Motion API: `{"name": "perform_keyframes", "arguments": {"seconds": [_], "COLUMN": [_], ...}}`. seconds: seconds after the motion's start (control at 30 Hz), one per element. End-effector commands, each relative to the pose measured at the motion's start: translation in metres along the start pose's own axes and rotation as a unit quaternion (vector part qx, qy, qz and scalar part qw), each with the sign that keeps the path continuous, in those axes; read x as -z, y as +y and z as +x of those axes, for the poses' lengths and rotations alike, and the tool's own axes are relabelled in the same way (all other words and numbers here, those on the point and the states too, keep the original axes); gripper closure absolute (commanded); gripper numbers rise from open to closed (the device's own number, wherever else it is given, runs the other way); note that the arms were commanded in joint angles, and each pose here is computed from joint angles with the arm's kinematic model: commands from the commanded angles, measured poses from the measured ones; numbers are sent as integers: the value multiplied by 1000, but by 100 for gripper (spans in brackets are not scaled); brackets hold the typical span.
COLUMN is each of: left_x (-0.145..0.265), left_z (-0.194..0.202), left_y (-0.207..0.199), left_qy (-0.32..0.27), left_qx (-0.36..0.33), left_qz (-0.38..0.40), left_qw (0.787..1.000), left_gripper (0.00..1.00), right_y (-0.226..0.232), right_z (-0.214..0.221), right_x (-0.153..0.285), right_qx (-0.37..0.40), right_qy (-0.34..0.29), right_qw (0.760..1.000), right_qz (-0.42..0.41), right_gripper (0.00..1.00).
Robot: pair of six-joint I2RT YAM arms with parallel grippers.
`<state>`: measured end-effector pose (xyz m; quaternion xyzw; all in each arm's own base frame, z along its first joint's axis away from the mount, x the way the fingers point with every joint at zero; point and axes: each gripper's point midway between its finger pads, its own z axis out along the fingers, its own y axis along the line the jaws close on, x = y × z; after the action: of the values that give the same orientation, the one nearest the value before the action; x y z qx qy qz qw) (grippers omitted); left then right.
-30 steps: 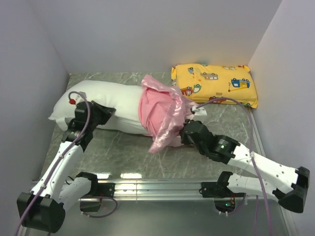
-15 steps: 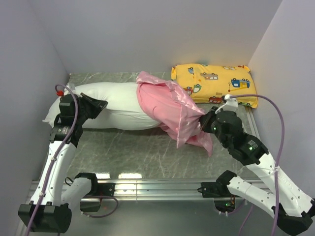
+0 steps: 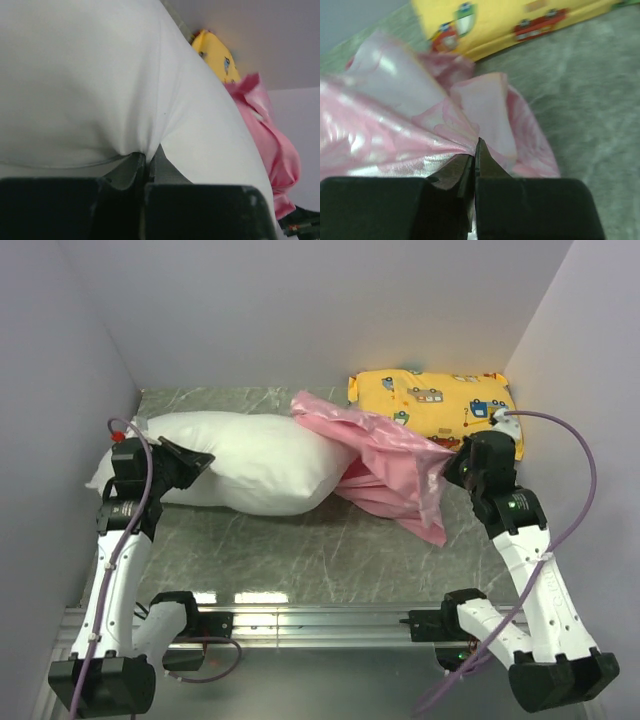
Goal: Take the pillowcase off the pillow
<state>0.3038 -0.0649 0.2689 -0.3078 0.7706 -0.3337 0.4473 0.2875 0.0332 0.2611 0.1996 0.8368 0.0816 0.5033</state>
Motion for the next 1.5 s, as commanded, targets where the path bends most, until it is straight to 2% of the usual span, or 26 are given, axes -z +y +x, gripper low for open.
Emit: {"name": "perform_keyframes", "arguments": {"seconds": [0.0, 0.1, 0.17, 0.2, 0.33, 0.43, 0.6, 0.63, 0.7, 0.73, 0.83, 0.87, 0.93, 1.07, 1.2, 1.23, 1.3, 1.33, 1.4, 1.43, 1.47], "left_x": [10, 4, -2, -3, -7, -3, -6, -6, -5, -5, -5, -6, -6, -6, -7, -8, -8, -9, -10, -11, -12], "left_z": [-59, -39, -22, -16, 4, 7, 20, 22, 24, 26, 29, 30, 32, 35, 40, 40, 42, 42, 42, 43, 43], "left_y": [12, 19, 34, 36, 56, 56, 56, 59, 60, 63, 67, 67, 69, 73, 75, 76, 76, 77, 77, 78, 77], "left_qy": [-140, -113, -93, -87, -68, -68, -47, -45, -45, -44, -44, -41, -38, -36, -27, -27, -25, -24, -22, -21, -20], "left_qx": [-22, -8, 4, 8, 17, 13, 8, 9, 7, 8, 11, 11, 11, 13, 16, 17, 17, 17, 18, 19, 18], "left_qz": [-21, -1, -2, 5, -5, -1, 8, 4, 6, 3, 0, 1, -1, -3, -2, -3, -1, -3, -1, -2, 1], "left_qw": [990, 994, 996, 996, 998, 998, 999, 999, 999, 999, 999, 999, 999, 999, 999, 999, 1000, 1000, 1000, 1000, 1000], "left_gripper": [100, 100, 100, 100, 100, 100, 99, 100, 99, 99, 100, 100, 100, 100, 100, 100, 100, 99, 100, 99, 100], "right_y": [-51, -35, -20, -12, 26, 48, 54, 59, 72, 91, 116, 124, 134, 133, 115, 106, 90, 67, 47, 12, 2], "right_z": [-16, -5, 3, 5, 9, 9, 7, 7, 12, 18, 39, 65, 78, 133, 159, 163, 160, 161, 140, 135, 116], "right_x": [-13, -17, -17, -15, 7, 22, 23, 22, 18, 17, -11, -33, -52, -101, -129, -132, -136, -140, -134, -138, -129], "right_qx": [12, 11, 12, 15, 43, 50, 59, 57, 57, 59, 91, 121, 139, 171, 196, 199, 188, 175, 126, 96, 70], "right_qy": [-30, -11, -6, -4, -12, -19, -20, -22, -12, -2, 37, 72, 86, 141, 165, 171, 173, 177, 164, 162, 136], "right_qw": [994, 998, 1000, 1000, 999, 997, 997, 996, 995, 990, 987, 984, 982, 974, 967, 965, 966, 967, 977, 979, 985], "right_qz": [107, 63, 28, 13, -31, -57, -47, -58, -85, -125, -124, -106, -92, -51, 0, 13, 33, 53, 52, 81, 80], "right_gripper": [100, 100, 95, 91, 63, 59, 52, 46, 43, 39, 30, 28, 23, 21, 32, 49, 74, 90, 99, 100, 100]}}
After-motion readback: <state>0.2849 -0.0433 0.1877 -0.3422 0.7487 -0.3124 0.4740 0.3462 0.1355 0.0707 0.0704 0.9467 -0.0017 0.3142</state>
